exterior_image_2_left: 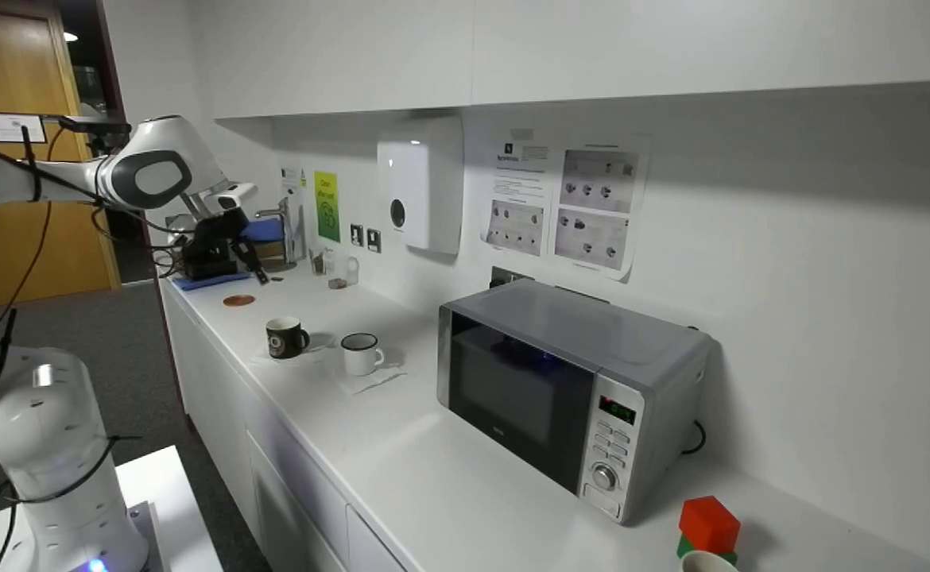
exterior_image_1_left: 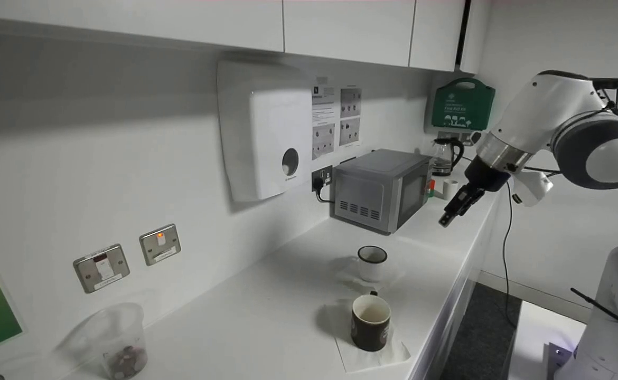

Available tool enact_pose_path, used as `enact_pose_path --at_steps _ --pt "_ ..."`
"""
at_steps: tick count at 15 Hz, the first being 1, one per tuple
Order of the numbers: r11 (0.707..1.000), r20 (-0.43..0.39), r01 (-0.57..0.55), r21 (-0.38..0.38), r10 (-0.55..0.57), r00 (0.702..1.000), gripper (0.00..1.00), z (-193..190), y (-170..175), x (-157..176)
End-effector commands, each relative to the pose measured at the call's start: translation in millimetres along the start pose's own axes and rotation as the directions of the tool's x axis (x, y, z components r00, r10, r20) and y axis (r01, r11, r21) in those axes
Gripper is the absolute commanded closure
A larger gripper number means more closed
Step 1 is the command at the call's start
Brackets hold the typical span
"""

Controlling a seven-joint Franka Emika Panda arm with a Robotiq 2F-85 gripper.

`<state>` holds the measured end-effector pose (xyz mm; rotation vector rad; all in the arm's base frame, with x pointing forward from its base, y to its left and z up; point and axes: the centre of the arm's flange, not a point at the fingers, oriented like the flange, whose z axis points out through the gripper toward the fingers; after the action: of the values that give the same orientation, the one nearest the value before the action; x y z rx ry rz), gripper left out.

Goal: Take the two cups off the paper towels, the stack the paper towels on the counter

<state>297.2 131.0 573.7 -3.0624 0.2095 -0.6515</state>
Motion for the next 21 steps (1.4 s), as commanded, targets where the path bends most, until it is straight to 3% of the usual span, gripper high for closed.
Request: enact_pose_path --at_steps 1,3,4,10,12,15,21 --pt "0.996 -0.001 0.094 -0.003 -0.094 0.996 0.0 6.1 -59.7 13.4" --pt "0.99 0.015 0.137 -0.011 -0.137 0.99 0.0 13.5 -86.8 14.2" --pt "0.993 0.011 0.12 -0.018 -0.12 0.993 0.0 8.1 -59.3 -5.2" --pt "0.993 0.02 0.121 -0.019 -0.12 0.993 0.0 11.8 -61.4 -3.2" --pt "0.997 0.009 0.07 0.019 -0.07 0.997 0.0 12.8 -50.2 -0.3" --pt "0.996 -0.014 0.055 0.063 -0.054 0.998 0.0 18.6 -59.3 10.5" --pt "0.979 -0.003 0.15 0.138 -0.151 0.989 0.0 52.1 -101.8 26.6"
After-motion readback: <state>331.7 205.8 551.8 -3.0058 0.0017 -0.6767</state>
